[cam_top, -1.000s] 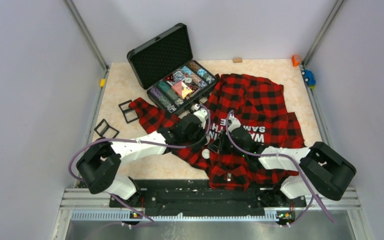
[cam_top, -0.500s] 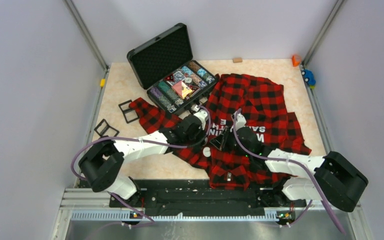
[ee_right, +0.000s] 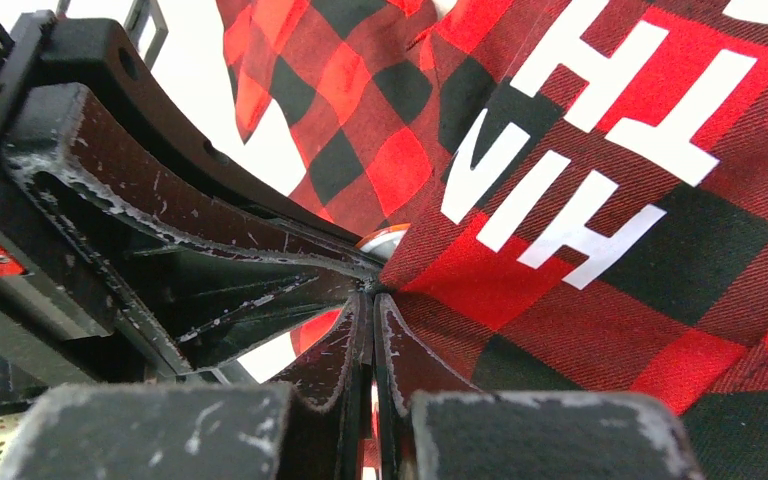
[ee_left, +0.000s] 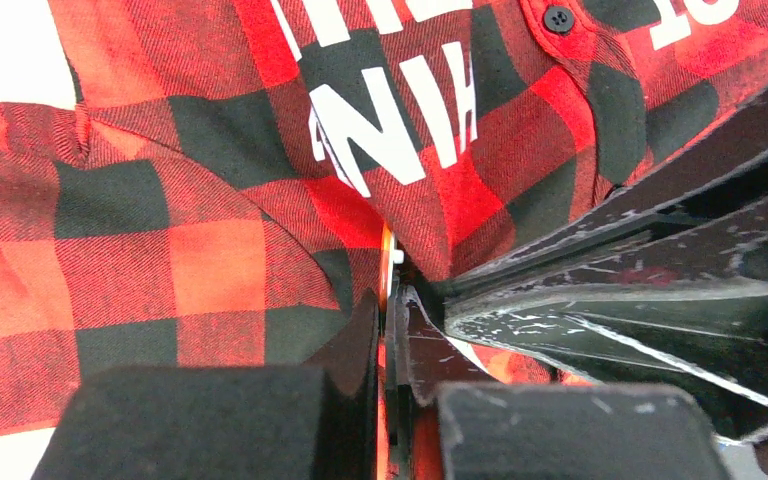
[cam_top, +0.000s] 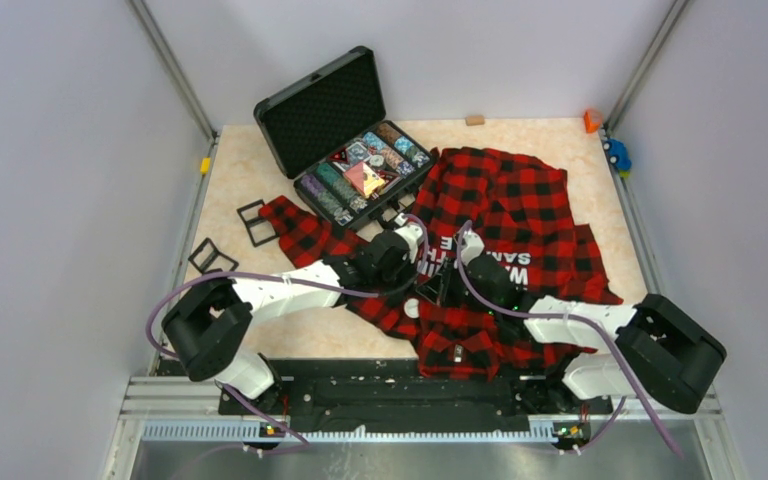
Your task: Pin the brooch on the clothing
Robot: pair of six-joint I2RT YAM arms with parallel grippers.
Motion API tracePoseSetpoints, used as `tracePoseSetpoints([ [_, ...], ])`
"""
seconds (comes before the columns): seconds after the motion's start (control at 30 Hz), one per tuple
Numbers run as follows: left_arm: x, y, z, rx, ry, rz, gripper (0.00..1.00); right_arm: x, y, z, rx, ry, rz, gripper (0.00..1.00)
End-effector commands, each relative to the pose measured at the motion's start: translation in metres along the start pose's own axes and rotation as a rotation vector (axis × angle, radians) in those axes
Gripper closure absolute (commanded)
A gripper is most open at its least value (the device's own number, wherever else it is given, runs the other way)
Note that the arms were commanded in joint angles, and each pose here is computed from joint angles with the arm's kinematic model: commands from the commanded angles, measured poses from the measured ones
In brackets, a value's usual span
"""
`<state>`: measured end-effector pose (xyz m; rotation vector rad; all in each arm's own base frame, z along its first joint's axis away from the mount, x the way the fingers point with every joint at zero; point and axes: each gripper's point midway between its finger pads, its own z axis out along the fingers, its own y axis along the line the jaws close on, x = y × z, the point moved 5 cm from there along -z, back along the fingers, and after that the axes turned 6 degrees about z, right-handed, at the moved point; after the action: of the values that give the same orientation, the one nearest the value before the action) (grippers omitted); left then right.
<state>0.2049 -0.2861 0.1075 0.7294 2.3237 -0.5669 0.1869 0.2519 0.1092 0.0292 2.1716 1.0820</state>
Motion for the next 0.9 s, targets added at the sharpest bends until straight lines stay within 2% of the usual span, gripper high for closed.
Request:
tracePoseSetpoints([
  [0.0, -0.018, -0.011, -0.005, 0.058, -0.064, 0.010, 1.00, -0.002, 0.019, 0.007, -0.084, 0.007, -0.034, 1.00],
  [0.27, -0.021, -0.013, -0.011, 0.075, -0.109, -0.004, 1.00, 0.007, 0.012, 0.014, -0.075, 0.038, -0.033, 1.00],
  [0.6, -0.030, -0.009, -0.023, 0.057, -0.233, -0.089, 1.00, 0.020, 0.005, 0.018, -0.084, 0.075, -0.026, 1.00],
  [0.77, -0.026, -0.007, -0.019, 0.083, -0.207, -0.113, 1.00, 0.018, 0.011, 0.013, -0.108, 0.070, -0.043, 1.00],
  [0.8, -0.025, -0.006, -0.019, 0.089, -0.204, -0.117, 1.00, 0.017, 0.012, 0.010, -0.113, 0.067, -0.046, 0.99],
  [0.87, -0.026, -0.004, -0.021, 0.100, -0.203, -0.123, 1.00, 0.014, 0.013, 0.004, -0.112, 0.057, -0.053, 0.86],
])
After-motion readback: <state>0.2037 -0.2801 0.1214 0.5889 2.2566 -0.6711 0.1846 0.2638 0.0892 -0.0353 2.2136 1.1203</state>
